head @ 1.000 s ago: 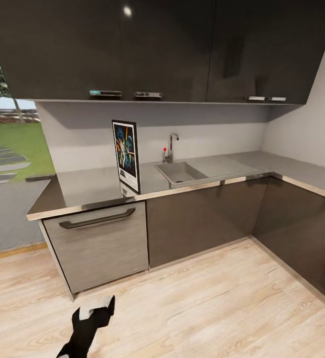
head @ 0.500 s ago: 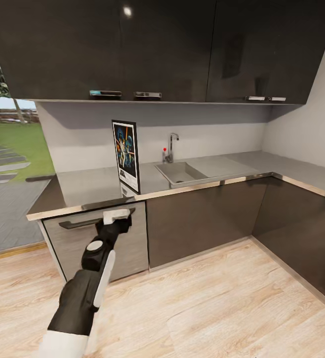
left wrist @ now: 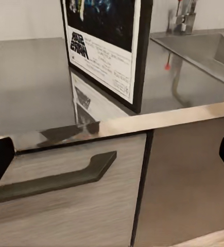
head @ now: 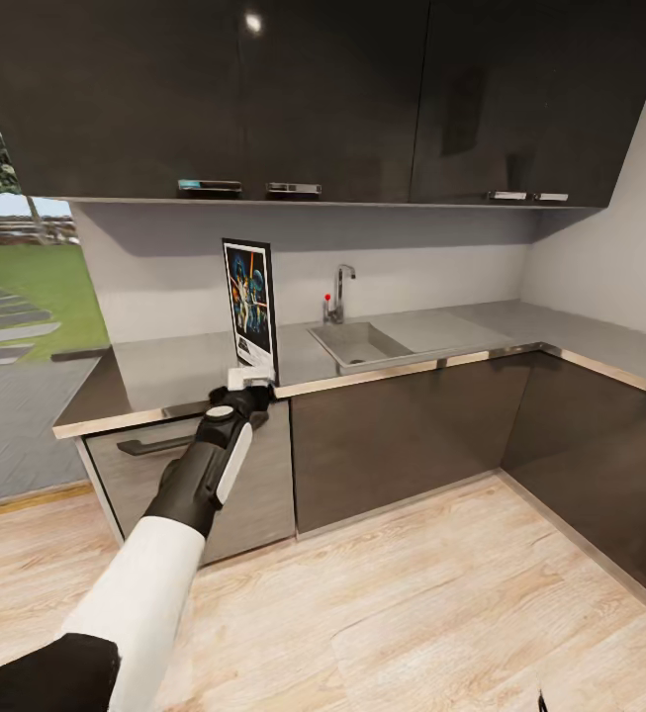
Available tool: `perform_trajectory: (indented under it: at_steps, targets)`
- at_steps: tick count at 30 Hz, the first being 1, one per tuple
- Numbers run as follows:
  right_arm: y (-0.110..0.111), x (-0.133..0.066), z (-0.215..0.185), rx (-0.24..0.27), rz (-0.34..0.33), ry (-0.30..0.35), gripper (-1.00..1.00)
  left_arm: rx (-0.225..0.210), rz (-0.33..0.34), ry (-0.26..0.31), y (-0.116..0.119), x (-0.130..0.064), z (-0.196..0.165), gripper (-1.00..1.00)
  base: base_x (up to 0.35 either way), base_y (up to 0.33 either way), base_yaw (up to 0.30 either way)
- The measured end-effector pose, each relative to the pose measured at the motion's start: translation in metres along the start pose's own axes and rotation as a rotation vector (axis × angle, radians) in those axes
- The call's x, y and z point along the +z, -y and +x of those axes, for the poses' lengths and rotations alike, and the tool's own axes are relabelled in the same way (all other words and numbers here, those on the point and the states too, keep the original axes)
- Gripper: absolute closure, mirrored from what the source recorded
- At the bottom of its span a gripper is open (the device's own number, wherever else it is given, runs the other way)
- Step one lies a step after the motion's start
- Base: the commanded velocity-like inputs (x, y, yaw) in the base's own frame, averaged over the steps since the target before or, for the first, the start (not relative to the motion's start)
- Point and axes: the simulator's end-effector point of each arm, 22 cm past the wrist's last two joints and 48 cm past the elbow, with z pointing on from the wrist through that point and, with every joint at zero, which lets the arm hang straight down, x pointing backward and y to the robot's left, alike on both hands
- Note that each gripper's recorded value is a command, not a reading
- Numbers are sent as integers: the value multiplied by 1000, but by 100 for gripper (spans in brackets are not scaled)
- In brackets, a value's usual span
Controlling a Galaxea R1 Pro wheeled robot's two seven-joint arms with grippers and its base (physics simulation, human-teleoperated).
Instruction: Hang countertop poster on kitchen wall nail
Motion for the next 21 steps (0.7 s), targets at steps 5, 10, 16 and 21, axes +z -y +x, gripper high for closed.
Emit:
perform_trajectory:
  at_steps: [5, 10, 16, 21]
  targets:
    - [-2, -15, 17, 5, -1, -43, -100, -15, -136, 57, -28, 1, -14, -100, 8, -2, 0]
    - [-3, -18, 21, 7, 0, -52, -100, -17, -161, 66, -33, 0, -16, -100, 163, -112, 0]
    - [-3, -20, 24, 6, -1, -59, -100, -20, -120, 72, -13, -2, -17, -100, 250, -198, 0]
    - [-5, -25, 36, 6, -5, -88, -100, -31, -114, 71, -11, -2, -17, -100, 266, -214, 0]
